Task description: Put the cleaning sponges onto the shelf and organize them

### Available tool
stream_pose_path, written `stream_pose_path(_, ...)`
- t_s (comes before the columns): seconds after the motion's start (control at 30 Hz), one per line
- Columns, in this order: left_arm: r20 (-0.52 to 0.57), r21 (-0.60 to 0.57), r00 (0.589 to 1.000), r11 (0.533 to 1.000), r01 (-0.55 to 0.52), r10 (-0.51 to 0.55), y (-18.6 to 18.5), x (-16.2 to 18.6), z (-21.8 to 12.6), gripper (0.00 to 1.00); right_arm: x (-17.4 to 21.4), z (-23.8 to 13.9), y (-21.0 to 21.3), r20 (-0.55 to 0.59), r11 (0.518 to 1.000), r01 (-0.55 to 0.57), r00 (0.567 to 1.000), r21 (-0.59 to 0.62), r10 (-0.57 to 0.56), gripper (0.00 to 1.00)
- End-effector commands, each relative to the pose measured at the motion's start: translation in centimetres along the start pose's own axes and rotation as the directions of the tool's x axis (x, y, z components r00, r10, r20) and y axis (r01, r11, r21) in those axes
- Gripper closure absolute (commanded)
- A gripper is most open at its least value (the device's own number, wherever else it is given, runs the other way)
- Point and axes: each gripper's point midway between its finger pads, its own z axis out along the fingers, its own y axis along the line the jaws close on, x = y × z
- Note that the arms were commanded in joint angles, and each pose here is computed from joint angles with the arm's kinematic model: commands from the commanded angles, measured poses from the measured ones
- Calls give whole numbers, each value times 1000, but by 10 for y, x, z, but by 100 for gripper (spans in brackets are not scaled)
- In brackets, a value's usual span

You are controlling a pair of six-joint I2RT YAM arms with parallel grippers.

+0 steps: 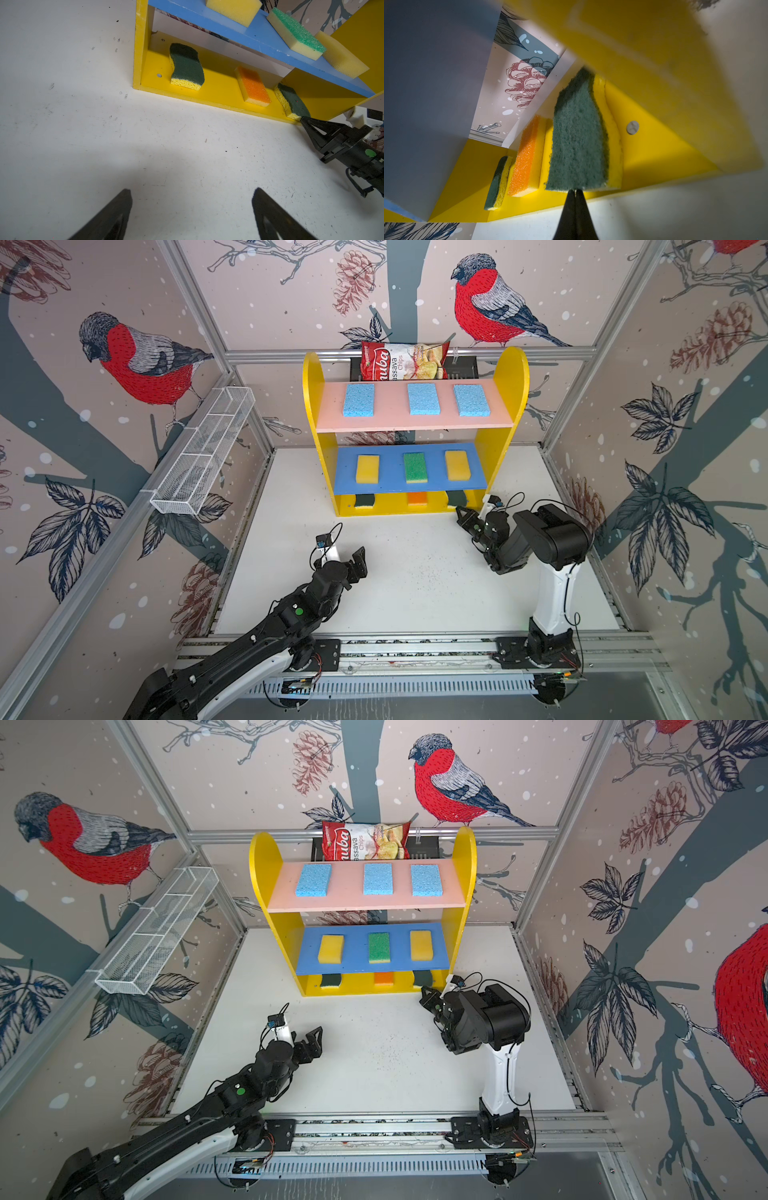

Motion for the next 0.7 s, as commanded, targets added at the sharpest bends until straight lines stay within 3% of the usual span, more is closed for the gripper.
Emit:
stream_pose_path(0.0,28,-16,1000,1000,4,-3,1,-7,0,9,22,5,-29,-101,993,28,995,119,-16,96)
stream_pose_path(0.2,35,-20,999,1000,-10,11,-4,-15,0,9,21,17,-22,-130,989,66,990,132,-48,95)
stream_pose_path(0.53,84,-65,996,997,-30,35,4,-29,-7,8,19,-33,-9,-94,982,111,991,152,-98,94)
stream_pose_path(0.57,94,-72,995,997,-38,45,4,-32,-7,8,17,-39,-7,-96,979,131,988,157,-117,92)
stream_pose_path(0.67,128,-119,987,989,-86,101,9,-44,-8,4,7,-58,-1,-105,952,230,972,201,-213,73)
